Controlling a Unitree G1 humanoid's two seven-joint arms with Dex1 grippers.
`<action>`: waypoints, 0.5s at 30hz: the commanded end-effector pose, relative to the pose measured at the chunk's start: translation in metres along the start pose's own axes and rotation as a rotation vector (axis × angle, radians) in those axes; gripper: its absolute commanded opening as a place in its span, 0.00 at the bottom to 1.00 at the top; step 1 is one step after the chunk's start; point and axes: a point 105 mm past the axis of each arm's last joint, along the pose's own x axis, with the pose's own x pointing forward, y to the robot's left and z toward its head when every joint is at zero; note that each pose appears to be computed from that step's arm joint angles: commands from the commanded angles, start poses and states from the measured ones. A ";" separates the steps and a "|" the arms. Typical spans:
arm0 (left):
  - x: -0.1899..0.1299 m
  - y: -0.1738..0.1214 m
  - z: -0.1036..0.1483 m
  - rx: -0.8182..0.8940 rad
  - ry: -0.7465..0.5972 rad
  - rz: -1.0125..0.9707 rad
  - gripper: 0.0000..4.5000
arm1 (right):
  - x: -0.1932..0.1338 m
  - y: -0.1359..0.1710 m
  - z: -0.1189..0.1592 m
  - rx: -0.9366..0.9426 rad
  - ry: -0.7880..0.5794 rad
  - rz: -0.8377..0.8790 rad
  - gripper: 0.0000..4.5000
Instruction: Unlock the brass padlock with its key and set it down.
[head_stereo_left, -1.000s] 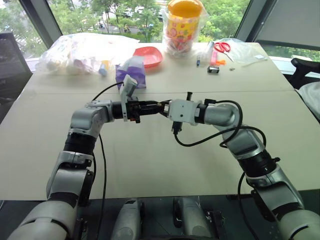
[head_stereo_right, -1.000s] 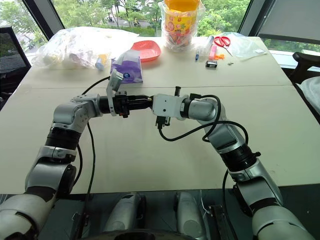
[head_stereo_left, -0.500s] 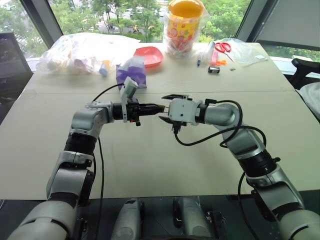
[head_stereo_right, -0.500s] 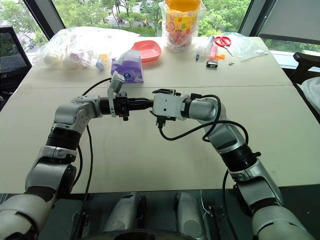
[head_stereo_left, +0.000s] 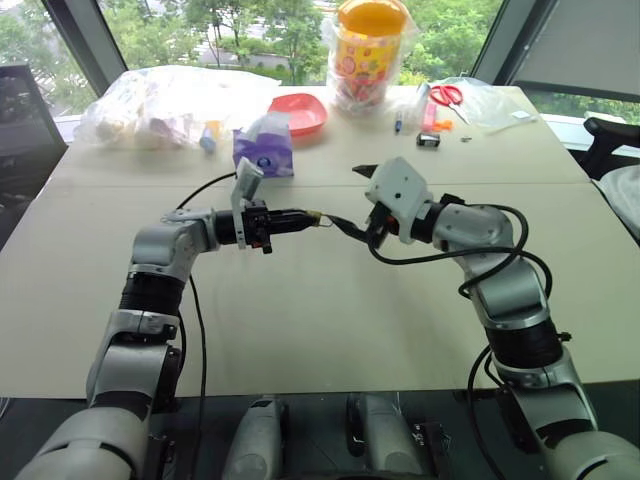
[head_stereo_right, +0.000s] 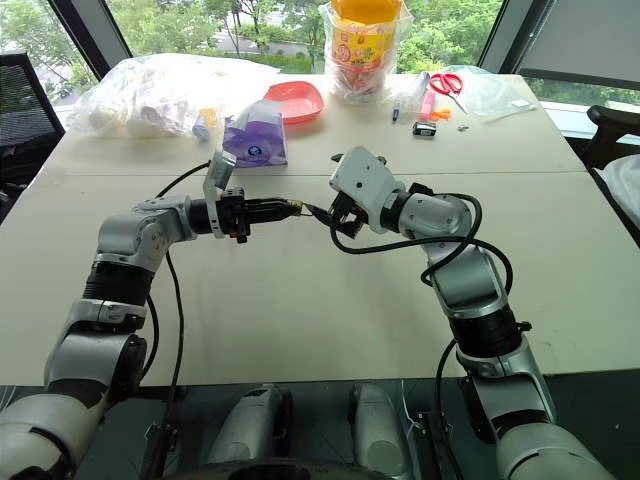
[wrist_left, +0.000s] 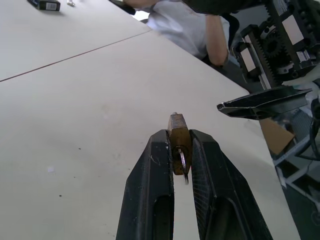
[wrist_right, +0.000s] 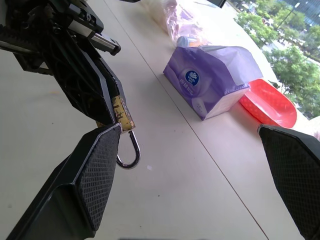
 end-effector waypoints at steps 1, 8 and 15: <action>0.002 -0.009 0.017 0.044 -0.041 -0.038 0.00 | -0.003 -0.003 0.010 -0.006 -0.034 -0.025 1.00; 0.003 -0.020 0.019 0.042 -0.041 -0.092 0.00 | 0.007 -0.003 -0.003 -0.022 -0.007 -0.015 1.00; -0.001 -0.023 0.024 0.042 -0.057 -0.101 0.00 | 0.013 -0.001 -0.012 -0.025 0.009 0.017 1.00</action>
